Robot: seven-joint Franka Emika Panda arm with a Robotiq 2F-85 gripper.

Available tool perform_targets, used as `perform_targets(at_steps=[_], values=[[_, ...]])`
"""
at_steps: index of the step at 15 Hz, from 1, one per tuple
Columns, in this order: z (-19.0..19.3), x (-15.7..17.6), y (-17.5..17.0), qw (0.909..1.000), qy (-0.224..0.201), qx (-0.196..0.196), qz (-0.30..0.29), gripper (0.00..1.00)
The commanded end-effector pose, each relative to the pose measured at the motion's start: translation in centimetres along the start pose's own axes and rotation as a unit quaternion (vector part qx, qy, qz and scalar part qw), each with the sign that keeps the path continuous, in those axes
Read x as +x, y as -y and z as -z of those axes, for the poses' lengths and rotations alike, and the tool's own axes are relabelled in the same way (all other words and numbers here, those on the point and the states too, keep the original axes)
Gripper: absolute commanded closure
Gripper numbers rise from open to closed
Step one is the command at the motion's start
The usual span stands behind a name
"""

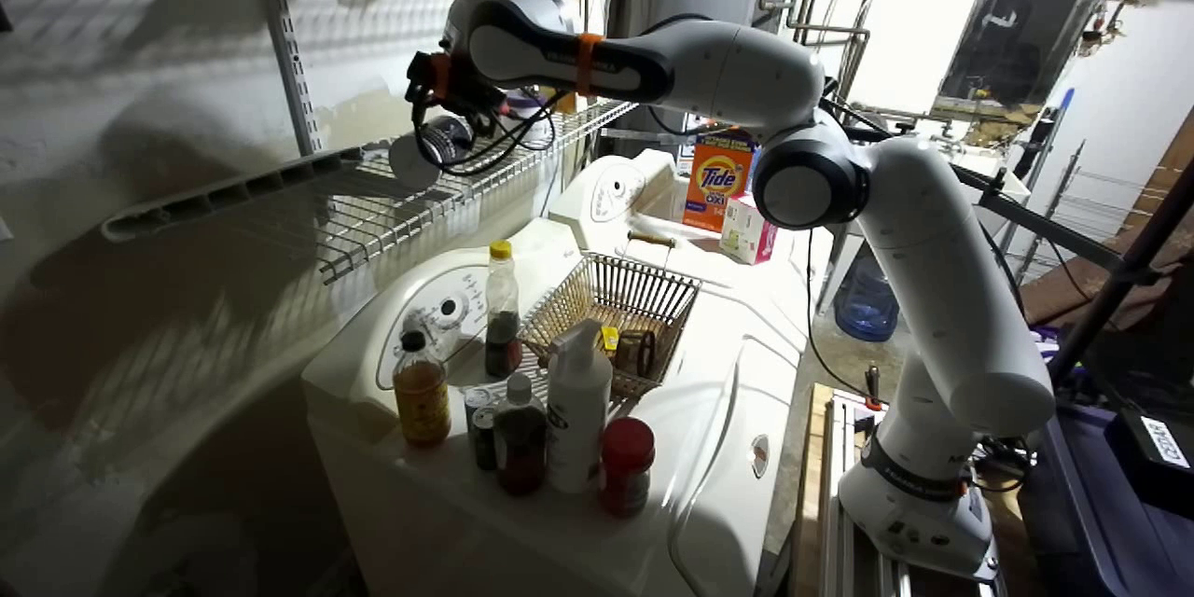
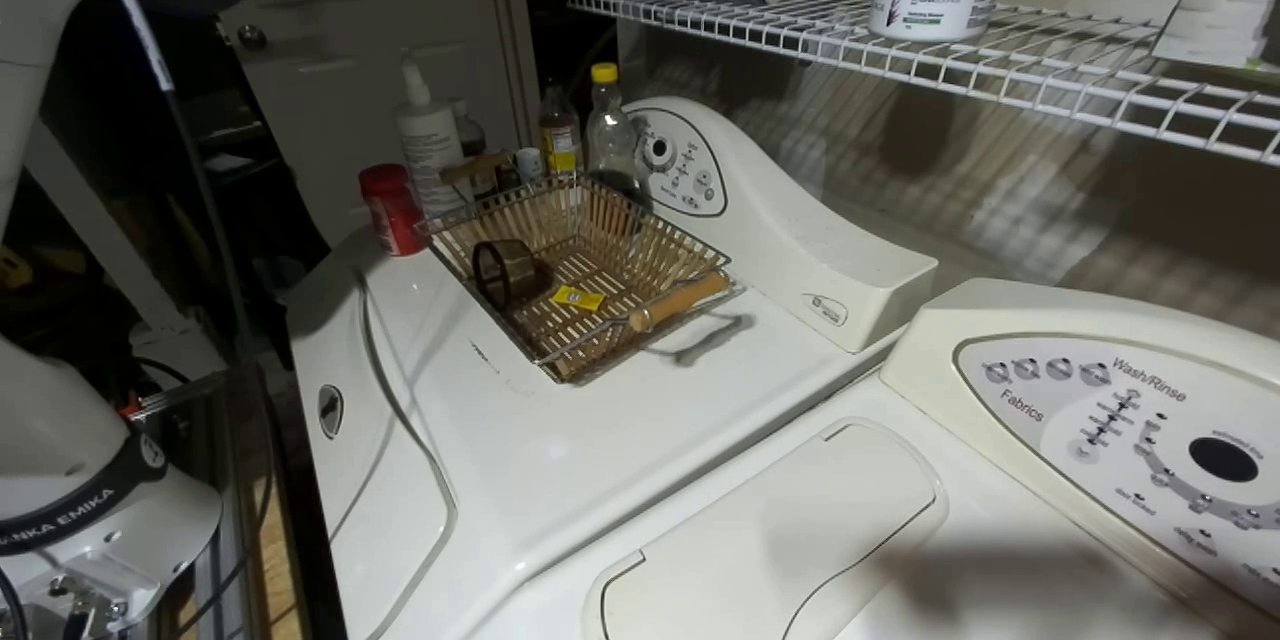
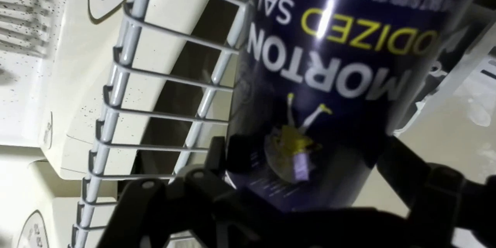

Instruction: Place the dark blue and white container right-side up.

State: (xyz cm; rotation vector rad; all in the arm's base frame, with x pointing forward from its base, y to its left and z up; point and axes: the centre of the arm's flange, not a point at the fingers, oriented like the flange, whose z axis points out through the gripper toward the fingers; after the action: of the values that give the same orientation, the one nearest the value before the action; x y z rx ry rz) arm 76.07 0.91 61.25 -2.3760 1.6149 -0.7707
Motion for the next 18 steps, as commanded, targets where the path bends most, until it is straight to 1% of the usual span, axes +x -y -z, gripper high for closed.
perform_targets(at_steps=[1,2,3,4,7,8,9,10,11,13,15,17,18], values=[[-0.9,1.0,1.8,0.9992,-0.012,0.012,-0.037,0.00],[-1.0,1.1,1.8,0.9990,-0.013,0.011,-0.041,0.00],[-1.0,1.1,1.8,0.9989,-0.014,0.011,-0.044,0.05],[-0.9,1.1,1.8,0.9987,-0.016,0.014,-0.047,0.28],[-0.1,0.9,1.7,0.9988,-0.028,0.022,-0.035,0.33],[0.2,0.8,1.6,0.9985,-0.041,0.028,-0.024,0.33],[0.5,0.8,1.5,0.9984,-0.040,0.036,-0.020,0.33],[0.8,0.7,1.2,0.9978,-0.052,0.041,-0.002,0.33],[1.2,0.6,1.0,0.9971,-0.054,0.045,0.030,0.33],[1.9,0.5,0.8,0.9923,-0.059,0.067,0.086,0.33],[2.7,0.2,0.9,0.9846,-0.071,0.087,0.134,0.33],[3.5,-0.3,1.0,0.9738,-0.088,0.108,0.179,0.33],[3.8,-0.9,1.1,0.9676,-0.089,0.120,0.203,0.33]])
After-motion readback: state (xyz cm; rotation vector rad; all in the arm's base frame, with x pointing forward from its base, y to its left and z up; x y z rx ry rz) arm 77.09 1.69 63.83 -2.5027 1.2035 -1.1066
